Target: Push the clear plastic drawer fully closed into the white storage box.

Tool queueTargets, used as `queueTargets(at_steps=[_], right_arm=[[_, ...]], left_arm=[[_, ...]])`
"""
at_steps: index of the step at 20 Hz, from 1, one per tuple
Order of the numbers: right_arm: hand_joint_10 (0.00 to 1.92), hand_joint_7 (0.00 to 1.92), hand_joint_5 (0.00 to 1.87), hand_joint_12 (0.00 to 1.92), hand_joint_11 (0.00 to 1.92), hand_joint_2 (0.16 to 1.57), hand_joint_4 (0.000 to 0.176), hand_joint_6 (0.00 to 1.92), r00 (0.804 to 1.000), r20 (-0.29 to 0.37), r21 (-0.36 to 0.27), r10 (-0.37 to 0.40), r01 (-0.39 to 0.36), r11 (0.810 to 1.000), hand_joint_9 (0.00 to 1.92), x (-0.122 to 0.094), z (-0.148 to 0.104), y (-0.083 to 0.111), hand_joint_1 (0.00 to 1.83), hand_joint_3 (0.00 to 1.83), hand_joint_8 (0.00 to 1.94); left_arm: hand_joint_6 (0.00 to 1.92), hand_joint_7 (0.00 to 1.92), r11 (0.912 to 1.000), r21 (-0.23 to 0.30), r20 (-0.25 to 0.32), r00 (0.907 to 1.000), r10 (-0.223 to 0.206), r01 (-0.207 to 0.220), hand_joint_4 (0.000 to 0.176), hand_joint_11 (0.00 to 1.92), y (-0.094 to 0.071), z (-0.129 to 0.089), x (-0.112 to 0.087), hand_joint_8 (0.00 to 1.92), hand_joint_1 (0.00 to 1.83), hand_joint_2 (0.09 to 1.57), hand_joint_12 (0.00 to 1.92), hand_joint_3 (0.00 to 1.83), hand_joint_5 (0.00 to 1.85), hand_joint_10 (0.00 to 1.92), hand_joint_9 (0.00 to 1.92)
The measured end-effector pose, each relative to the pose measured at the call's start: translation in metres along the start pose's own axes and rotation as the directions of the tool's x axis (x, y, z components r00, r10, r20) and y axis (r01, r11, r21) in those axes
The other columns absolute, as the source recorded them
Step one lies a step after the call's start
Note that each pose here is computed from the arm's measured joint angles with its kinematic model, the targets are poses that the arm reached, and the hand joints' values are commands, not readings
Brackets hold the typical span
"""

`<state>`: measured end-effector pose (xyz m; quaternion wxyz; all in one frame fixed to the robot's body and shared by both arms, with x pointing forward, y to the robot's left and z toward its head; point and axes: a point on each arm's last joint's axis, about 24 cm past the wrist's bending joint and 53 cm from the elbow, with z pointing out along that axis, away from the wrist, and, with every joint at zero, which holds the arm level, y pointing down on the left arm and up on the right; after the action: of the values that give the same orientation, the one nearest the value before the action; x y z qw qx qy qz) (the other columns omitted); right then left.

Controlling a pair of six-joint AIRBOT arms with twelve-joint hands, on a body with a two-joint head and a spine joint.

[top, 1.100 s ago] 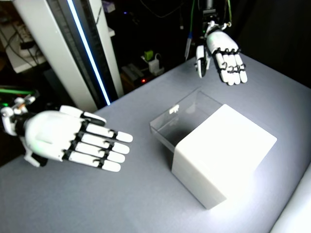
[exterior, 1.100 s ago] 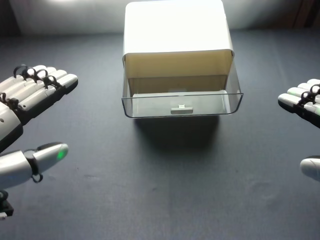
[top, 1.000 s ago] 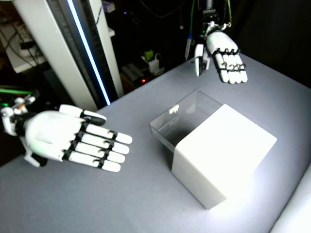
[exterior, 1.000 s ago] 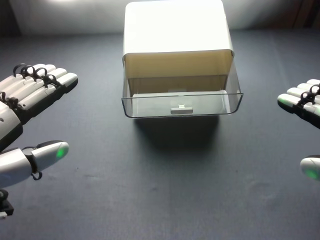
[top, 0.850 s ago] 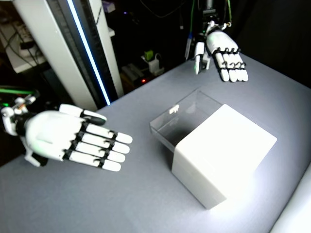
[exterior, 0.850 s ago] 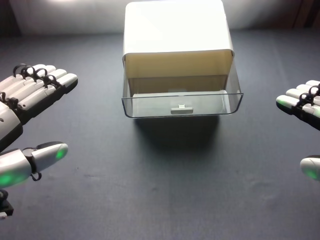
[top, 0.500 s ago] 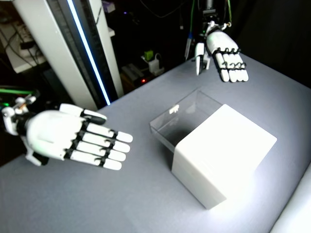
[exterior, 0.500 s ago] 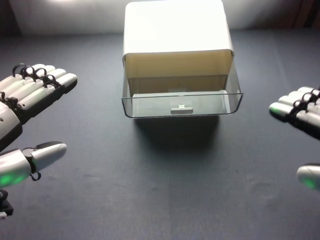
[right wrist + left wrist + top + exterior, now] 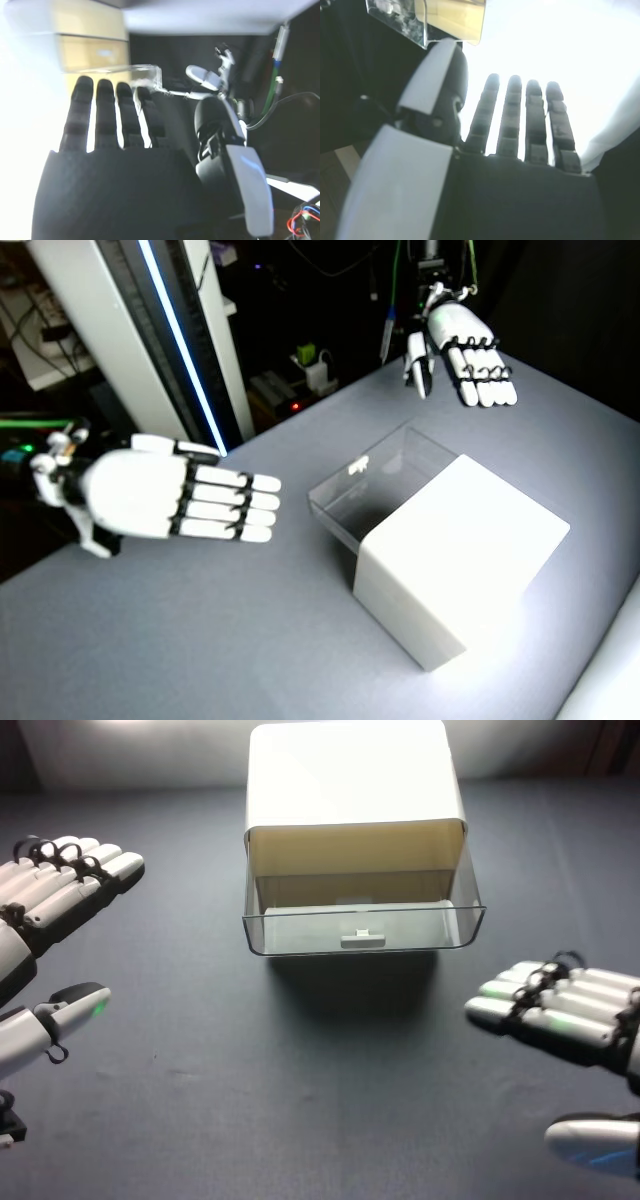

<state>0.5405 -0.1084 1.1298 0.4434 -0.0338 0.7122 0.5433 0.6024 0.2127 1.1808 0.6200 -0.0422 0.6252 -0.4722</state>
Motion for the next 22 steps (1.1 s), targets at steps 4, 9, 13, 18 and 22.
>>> queueTargets(at_steps=[4,9,13,18,22], right_arm=[[0.01,0.03,0.06,0.37,0.00,1.45,0.000,0.00,0.997,-0.068,-0.054,0.026,-0.030,0.998,0.06,0.021,0.025,0.007,0.13,0.00,0.00],[0.00,0.01,0.06,0.47,0.00,1.46,0.000,0.00,0.995,-0.089,-0.100,0.040,-0.049,0.994,0.06,0.033,0.053,0.012,0.11,0.01,0.00],[0.00,0.01,0.06,0.40,0.00,1.47,0.000,0.00,0.996,-0.088,-0.156,0.033,-0.047,0.987,0.04,0.036,0.073,0.027,0.07,0.00,0.00],[0.00,0.00,0.02,0.27,0.00,1.47,0.000,0.00,0.997,-0.073,-0.200,0.017,-0.032,0.979,0.01,0.029,0.088,0.040,0.08,0.00,0.00],[0.00,0.00,0.00,0.00,0.00,1.47,0.000,0.00,0.997,-0.072,-0.235,-0.009,-0.008,0.972,0.00,0.027,0.092,0.051,0.02,0.00,0.00]], left_arm=[[0.00,0.00,1.0000,-0.008,0.015,0.9999,-0.001,0.001,0.006,0.00,0.002,-0.001,-0.004,0.00,0.61,1.48,0.00,0.00,0.00,0.00,0.00],[0.00,0.00,0.9999,-0.013,0.027,0.9996,0.001,0.000,0.005,0.00,0.003,-0.003,-0.006,0.00,0.58,1.50,0.00,0.00,0.00,0.00,0.00],[0.00,0.00,0.9999,-0.013,0.038,0.9993,-0.001,0.001,0.006,0.00,0.004,-0.003,-0.009,0.00,0.54,1.51,0.00,0.00,0.00,0.00,0.00],[0.00,0.00,0.9998,-0.021,0.048,0.9988,0.000,0.001,0.018,0.00,0.006,-0.004,-0.011,0.00,0.65,1.49,0.00,0.00,0.00,0.00,0.00],[0.00,0.00,0.9997,-0.025,0.049,0.9988,0.002,-0.001,0.023,0.00,0.007,-0.005,-0.012,0.00,0.53,1.51,0.00,0.00,0.00,0.00,0.00]])
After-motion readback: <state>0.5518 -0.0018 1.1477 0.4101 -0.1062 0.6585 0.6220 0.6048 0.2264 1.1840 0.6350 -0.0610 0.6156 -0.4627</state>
